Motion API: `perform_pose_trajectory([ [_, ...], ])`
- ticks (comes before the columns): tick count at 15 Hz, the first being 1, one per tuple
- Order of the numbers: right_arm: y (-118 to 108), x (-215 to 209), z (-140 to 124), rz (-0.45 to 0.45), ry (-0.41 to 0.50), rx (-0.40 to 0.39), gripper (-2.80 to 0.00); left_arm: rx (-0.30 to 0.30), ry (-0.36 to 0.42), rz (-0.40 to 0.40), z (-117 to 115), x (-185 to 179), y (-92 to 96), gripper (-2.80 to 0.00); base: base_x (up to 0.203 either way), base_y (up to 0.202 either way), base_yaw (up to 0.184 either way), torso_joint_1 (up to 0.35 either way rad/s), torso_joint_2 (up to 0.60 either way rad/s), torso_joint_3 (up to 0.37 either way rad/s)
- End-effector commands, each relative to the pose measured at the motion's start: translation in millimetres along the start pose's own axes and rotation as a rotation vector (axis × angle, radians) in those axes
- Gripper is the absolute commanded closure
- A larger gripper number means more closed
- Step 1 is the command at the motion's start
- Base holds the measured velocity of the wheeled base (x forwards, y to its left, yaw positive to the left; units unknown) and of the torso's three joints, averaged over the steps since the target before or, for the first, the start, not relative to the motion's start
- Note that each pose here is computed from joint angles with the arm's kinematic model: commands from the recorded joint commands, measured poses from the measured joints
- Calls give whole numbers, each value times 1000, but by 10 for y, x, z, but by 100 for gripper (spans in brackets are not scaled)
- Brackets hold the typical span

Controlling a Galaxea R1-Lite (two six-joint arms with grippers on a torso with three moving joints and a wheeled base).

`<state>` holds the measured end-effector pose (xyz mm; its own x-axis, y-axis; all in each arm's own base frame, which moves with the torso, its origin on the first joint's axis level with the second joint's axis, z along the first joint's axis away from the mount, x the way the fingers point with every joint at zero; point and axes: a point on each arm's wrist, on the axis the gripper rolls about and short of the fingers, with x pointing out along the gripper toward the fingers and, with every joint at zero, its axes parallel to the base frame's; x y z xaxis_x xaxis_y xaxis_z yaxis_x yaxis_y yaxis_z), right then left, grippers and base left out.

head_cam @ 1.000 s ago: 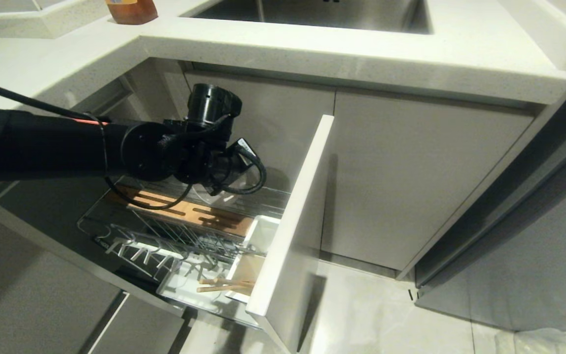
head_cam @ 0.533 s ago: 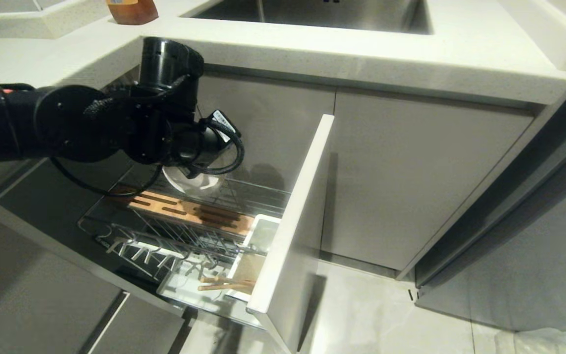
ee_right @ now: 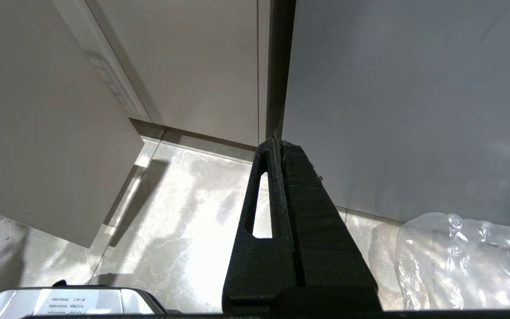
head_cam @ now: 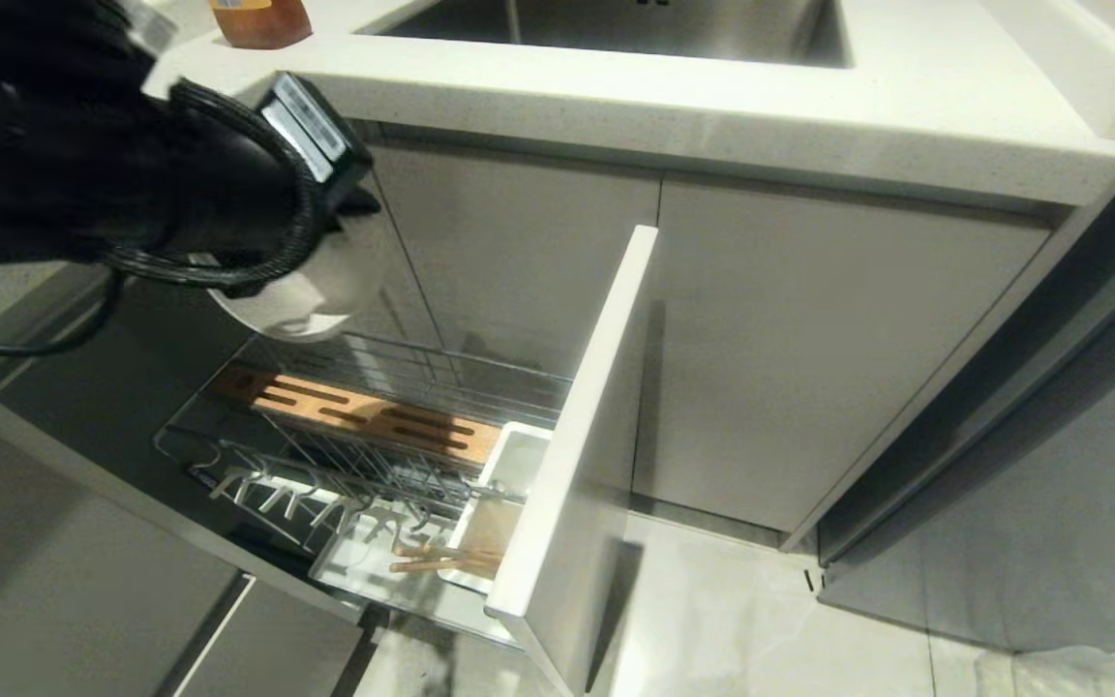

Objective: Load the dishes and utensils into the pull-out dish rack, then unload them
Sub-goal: Take the bowl out of the cupboard

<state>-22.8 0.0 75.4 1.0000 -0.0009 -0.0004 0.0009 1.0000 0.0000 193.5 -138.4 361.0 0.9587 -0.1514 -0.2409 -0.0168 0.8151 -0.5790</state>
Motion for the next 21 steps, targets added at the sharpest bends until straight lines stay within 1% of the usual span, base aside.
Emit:
perform_pose_trajectory([
  [1, 0, 0, 1, 0, 0, 0, 0, 40, -104, -92, 308, -600, 83, 0, 0, 0, 0, 0, 0, 0],
  [2, 0, 0, 0, 0, 1, 0, 0, 96, -163, -89, 422, -757, 118, 0, 0, 0, 0, 0, 0, 0],
  [4, 0, 0, 0, 0, 0, 0, 0, 178, -305, -20, 672, -1007, 210, 0, 0, 0, 0, 0, 0, 0],
  [6, 0, 0, 0, 0, 0, 0, 0, 204, -403, 54, 852, -1151, 308, 0, 0, 0, 0, 0, 0, 0],
  [9, 0, 0, 1, -1, 0, 0, 0, 238, -562, 218, 1110, -1362, 478, 0, 0, 0, 0, 0, 0, 0],
  [11, 0, 0, -1, 1, 1, 0, 0, 265, -646, 373, 1241, -1492, 605, 0, 0, 0, 0, 0, 0, 0],
  [12, 0, 0, 1, 1, 0, 0, 0, 278, -667, 441, 1283, -1543, 660, 0, 0, 0, 0, 0, 0, 0],
  [13, 0, 0, 1, -1, 0, 0, 0, 296, -674, 512, 1320, -1590, 723, 0, 0, 0, 0, 0, 0, 0],
  [14, 0, 0, -1, 1, 1, 0, 0, 316, -660, 572, 1350, -1623, 782, 0, 0, 0, 0, 0, 0, 0],
  [15, 0, 0, 0, 0, 1, 0, 0, 329, -625, 622, 1371, -1638, 839, 0, 0, 0, 0, 0, 0, 0],
  [17, 0, 0, 1, 1, 0, 0, 0, 350, -521, 711, 1413, -1584, 996, 0, 0, 0, 0, 0, 0, 0],
  [18, 0, 0, -1, -1, 1, 0, 0, 364, -445, 745, 1461, -1467, 1116, 0, 0, 0, 0, 0, 0, 0],
  [19, 0, 0, -1, -1, 1, 0, 0, 376, -387, 775, 1507, -1365, 1227, 0, 0, 0, 0, 0, 0, 0],
  [20, 0, 0, 0, 1, 1, 0, 0, 376, -345, 799, 1553, -1266, 1332, 0, 0, 0, 0, 0, 0, 0],
  [21, 0, 0, 0, 0, 1, 0, 0, 374, -300, 802, 1581, -1163, 1421, 0, 0, 0, 0, 0, 0, 0],
])
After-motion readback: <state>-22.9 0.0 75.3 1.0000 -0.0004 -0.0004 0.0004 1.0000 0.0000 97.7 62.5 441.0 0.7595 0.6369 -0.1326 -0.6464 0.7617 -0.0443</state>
